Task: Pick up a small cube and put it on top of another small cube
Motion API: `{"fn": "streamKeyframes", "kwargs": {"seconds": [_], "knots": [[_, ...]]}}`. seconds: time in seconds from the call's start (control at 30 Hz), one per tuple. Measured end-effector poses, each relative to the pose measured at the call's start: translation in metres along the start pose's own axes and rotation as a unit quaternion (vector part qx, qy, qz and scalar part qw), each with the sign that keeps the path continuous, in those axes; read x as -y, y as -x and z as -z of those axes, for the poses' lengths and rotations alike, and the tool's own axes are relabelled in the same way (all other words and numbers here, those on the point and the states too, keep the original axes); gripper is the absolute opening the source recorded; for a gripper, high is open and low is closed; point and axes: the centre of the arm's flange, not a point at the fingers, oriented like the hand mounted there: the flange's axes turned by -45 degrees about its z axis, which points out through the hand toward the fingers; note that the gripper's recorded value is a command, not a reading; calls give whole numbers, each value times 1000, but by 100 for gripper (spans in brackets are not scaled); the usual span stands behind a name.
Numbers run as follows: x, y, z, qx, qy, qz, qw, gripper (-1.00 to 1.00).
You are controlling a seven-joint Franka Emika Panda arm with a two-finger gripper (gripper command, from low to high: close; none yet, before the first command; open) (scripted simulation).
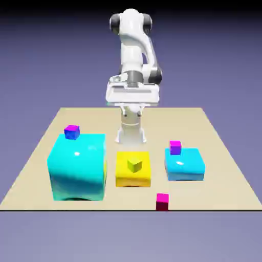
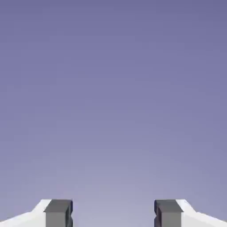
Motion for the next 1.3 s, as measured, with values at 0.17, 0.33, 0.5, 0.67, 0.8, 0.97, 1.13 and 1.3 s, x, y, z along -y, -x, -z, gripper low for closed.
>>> {"fn": "streamKeyframes", "kwargs": {"seconds": [0.17,0.33,0.5,0.67,0.8,0.97,1.13,1.3], "knots": [[29,-13,-51,86,-23,119,989,0],[61,-16,-105,168,-47,237,956,0],[97,-8,-159,243,-72,353,900,0],[128,10,-213,314,-94,457,827,0],[154,32,-254,365,-111,534,754,0],[181,62,-297,417,-127,608,664,0],[166,111,-343,417,-127,608,664,-100],[179,68,-304,418,-127,607,664,-100]]}}
